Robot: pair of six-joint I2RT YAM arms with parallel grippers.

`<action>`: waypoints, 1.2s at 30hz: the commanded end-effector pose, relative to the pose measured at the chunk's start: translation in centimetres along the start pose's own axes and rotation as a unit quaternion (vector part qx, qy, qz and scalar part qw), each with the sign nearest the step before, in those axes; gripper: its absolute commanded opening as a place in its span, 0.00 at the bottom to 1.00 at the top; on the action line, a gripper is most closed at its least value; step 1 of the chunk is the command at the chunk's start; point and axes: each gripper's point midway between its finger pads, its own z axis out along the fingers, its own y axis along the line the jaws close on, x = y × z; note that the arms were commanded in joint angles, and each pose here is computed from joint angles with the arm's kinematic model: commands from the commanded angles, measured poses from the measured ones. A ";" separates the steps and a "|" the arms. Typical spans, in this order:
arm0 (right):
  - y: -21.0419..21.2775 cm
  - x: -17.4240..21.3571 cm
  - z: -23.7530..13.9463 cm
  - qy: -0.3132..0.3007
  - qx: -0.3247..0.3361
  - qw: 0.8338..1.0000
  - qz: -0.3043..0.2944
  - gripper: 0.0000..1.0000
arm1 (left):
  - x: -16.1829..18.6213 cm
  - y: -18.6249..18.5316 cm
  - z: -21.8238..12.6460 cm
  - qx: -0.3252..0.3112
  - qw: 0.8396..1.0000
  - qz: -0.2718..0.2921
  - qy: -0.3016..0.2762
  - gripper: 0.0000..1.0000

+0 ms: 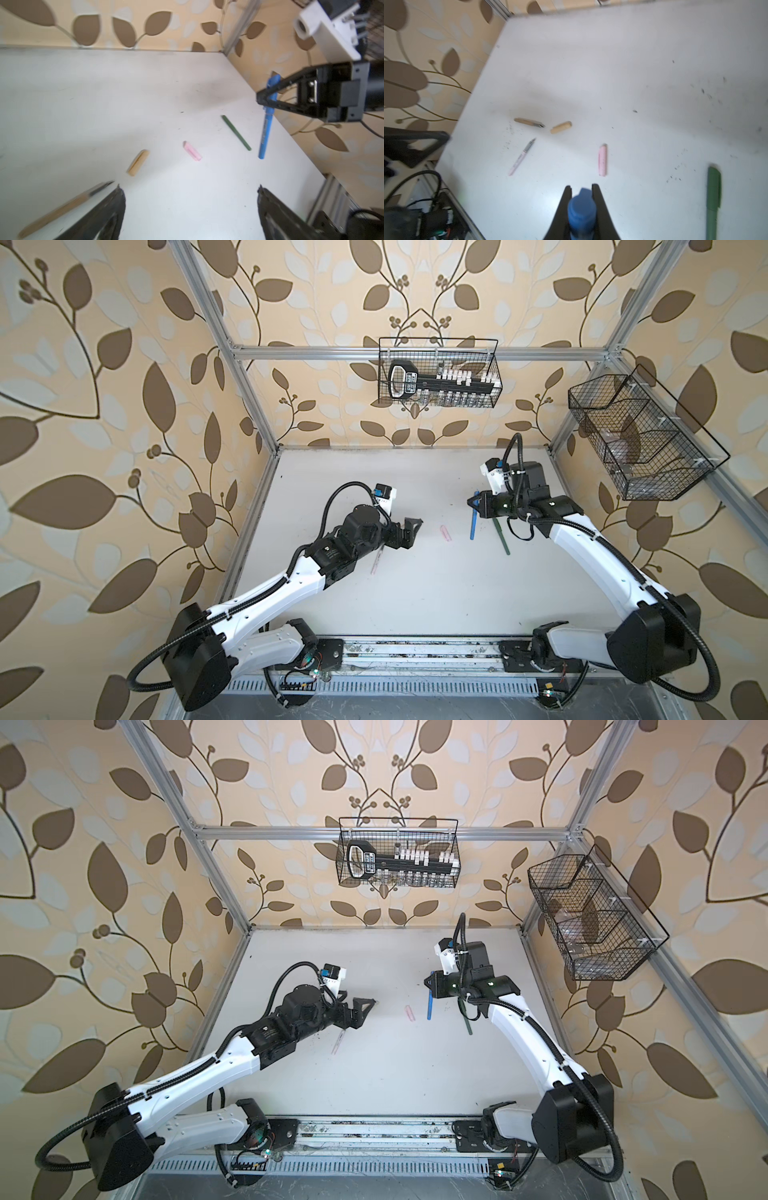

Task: Insert the pens into the pen caps
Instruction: 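Open the left gripper to release the pen while the right holds it by the cap, then set the capped blue pen down with the right gripper while the left moves away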

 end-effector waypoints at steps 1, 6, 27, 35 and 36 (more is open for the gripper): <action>-3.9 3.7 1.7 0.074 0.078 0.994 -0.012 0.00 | 0.7 4.8 -2.8 -0.129 0.991 -0.018 0.011 0.99; -7.2 5.1 4.6 0.127 0.131 0.983 -0.005 0.00 | 2.6 6.4 -3.9 -0.157 0.986 -0.044 0.027 0.99; -12.5 7.2 8.8 0.185 0.213 0.959 -0.017 0.07 | 11.5 7.9 -2.9 -0.160 0.971 -0.063 0.166 0.97; -13.5 7.3 10.2 0.190 0.215 0.958 -0.016 0.13 | 12.1 8.0 -2.9 -0.161 0.970 -0.068 0.171 0.97; -13.7 7.4 10.4 0.193 0.217 0.957 -0.016 0.13 | 12.2 8.1 -3.0 -0.163 0.969 -0.069 0.171 0.98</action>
